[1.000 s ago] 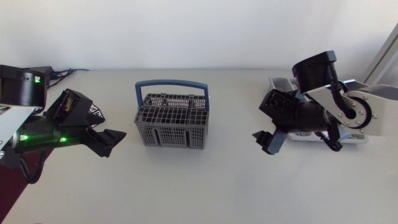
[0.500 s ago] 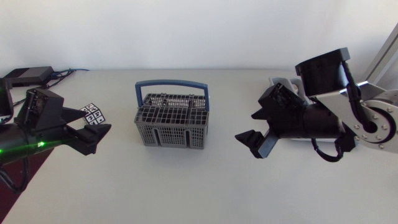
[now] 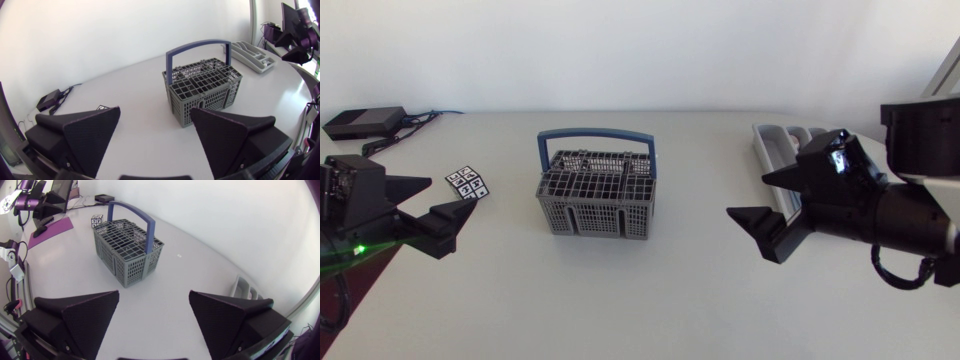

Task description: Transfer all utensils from the basket to the drawer tray.

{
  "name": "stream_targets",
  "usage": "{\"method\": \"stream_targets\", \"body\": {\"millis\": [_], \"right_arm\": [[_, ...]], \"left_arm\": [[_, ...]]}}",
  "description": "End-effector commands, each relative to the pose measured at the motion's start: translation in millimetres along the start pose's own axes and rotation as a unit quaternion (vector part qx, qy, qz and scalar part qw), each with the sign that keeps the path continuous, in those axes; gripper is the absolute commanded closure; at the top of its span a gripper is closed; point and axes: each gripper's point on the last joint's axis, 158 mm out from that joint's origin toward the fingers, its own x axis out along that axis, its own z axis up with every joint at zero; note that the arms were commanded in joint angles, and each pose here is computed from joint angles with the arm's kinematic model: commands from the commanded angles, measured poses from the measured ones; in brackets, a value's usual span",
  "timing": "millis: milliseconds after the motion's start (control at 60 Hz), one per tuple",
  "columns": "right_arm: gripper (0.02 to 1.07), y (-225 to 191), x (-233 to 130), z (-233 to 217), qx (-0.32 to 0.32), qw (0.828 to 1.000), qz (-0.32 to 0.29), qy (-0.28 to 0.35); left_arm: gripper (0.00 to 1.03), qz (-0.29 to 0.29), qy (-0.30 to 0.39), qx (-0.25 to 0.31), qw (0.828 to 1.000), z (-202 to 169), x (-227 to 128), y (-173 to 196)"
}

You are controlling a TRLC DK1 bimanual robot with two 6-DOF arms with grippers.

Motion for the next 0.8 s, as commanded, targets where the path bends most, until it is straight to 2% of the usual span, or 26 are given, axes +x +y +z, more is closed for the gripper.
{"method": "stream_targets", "body": {"millis": [0, 250, 517, 783], "right_arm": [[0.07, -0.8, -2.1, -14.9, 0.01, 1.0, -0.011, 0.006], [0.07, -17.4, -30.8, -14.7, -0.006, 0.994, -0.089, -0.068], [0.07, -41.6, -45.8, -31.3, 0.006, 0.985, -0.153, -0.077], [0.07, -56.7, -58.5, -49.9, 0.065, 0.972, -0.197, -0.115]], "left_arm": [[0.05, -0.01, 0.006, -0.01, 1.0, -10.6, 2.7, -7.7], [0.05, 0.002, -0.034, 0.001, 0.999, -7.7, -9.6, -10.1], [0.05, 0.033, -0.061, -0.024, 0.997, -19.2, -16.9, -7.1], [0.05, 0.071, -0.094, -0.062, 0.991, -34.2, -22.0, -0.6]]}}
